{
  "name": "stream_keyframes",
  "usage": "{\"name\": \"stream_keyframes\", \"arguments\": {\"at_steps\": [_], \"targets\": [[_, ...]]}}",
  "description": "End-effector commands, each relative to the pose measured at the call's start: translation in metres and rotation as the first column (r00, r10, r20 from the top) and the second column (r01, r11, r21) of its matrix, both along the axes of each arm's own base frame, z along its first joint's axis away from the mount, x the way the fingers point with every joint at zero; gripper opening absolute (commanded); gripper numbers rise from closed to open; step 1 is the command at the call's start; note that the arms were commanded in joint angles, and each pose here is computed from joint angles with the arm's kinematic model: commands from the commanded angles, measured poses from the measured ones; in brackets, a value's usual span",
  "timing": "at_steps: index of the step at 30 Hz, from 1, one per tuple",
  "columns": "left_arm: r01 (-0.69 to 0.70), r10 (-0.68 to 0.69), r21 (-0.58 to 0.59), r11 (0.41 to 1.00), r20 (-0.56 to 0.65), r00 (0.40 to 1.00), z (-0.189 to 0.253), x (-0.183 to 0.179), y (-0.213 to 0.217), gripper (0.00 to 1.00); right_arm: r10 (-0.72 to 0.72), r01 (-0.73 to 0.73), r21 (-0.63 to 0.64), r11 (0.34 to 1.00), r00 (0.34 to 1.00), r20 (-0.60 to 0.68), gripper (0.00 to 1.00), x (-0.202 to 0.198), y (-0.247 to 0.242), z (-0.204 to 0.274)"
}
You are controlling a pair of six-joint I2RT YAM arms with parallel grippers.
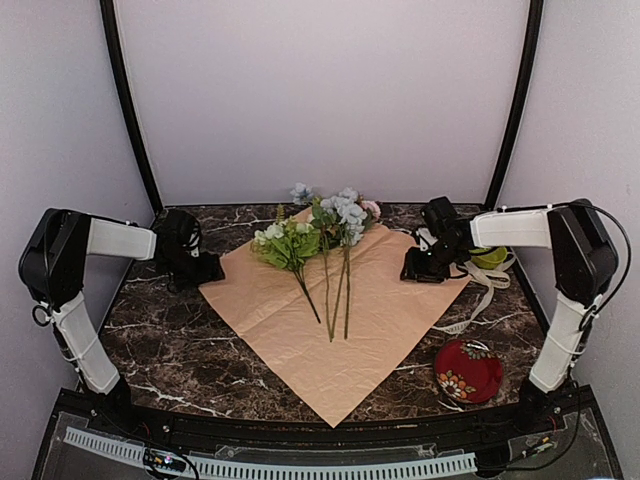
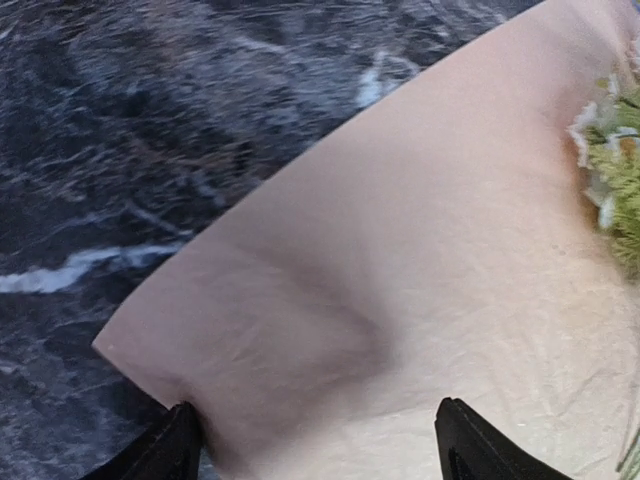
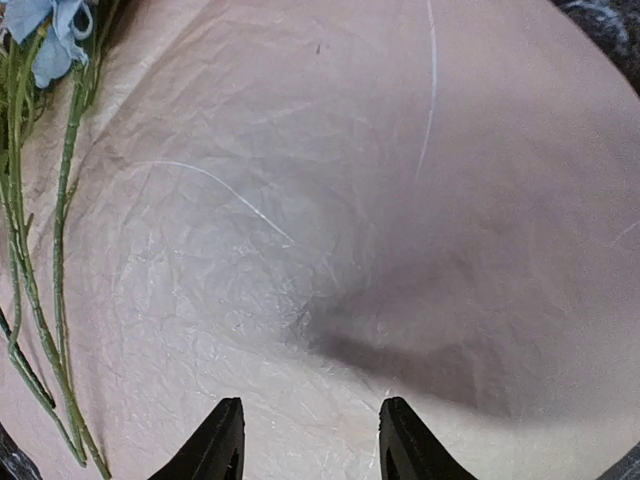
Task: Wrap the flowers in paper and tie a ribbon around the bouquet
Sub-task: Move the flattened wrapping paper to the center of the board.
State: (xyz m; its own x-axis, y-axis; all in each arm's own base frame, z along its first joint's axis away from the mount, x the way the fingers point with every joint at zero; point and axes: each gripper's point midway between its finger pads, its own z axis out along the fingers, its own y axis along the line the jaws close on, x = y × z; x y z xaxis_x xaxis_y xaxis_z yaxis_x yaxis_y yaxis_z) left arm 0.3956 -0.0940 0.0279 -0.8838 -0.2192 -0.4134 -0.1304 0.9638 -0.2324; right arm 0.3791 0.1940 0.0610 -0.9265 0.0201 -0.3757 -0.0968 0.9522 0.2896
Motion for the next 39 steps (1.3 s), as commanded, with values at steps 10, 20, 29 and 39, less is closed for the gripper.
{"name": "stream_keyframes", "arguments": {"at_steps": [10, 20, 29, 39], "targets": [[0.092, -0.102, -0.335, 0.938, -0.013, 0.995, 0.006, -0.019, -0.059, 0.70, 0.073, -0.070, 0.029, 0.997, 0.993, -0.095, 0.46, -0.005, 0.018, -0.050], [0.014, -0.019, -0.238, 0.971, -0.017, 1.000, 0.012, -0.030, -0.035, 0.00, 0.088, -0.087, 0.010, 0.996, 0.993, -0.078, 0.46, -0.001, 0.021, -0.046], [-0.083, 0.085, -0.145, 0.986, 0.005, 0.996, 0.017, -0.063, -0.003, 0.00, 0.291, -0.290, -0.025, 0.957, 0.957, 0.022, 0.46, 0.001, 0.070, -0.005], [-0.083, 0.085, -0.089, 0.993, 0.015, 0.996, 0.021, -0.067, 0.007, 0.00, 0.622, -0.611, -0.122, 0.782, 0.779, 0.081, 0.56, -0.095, 0.131, 0.039]]}}
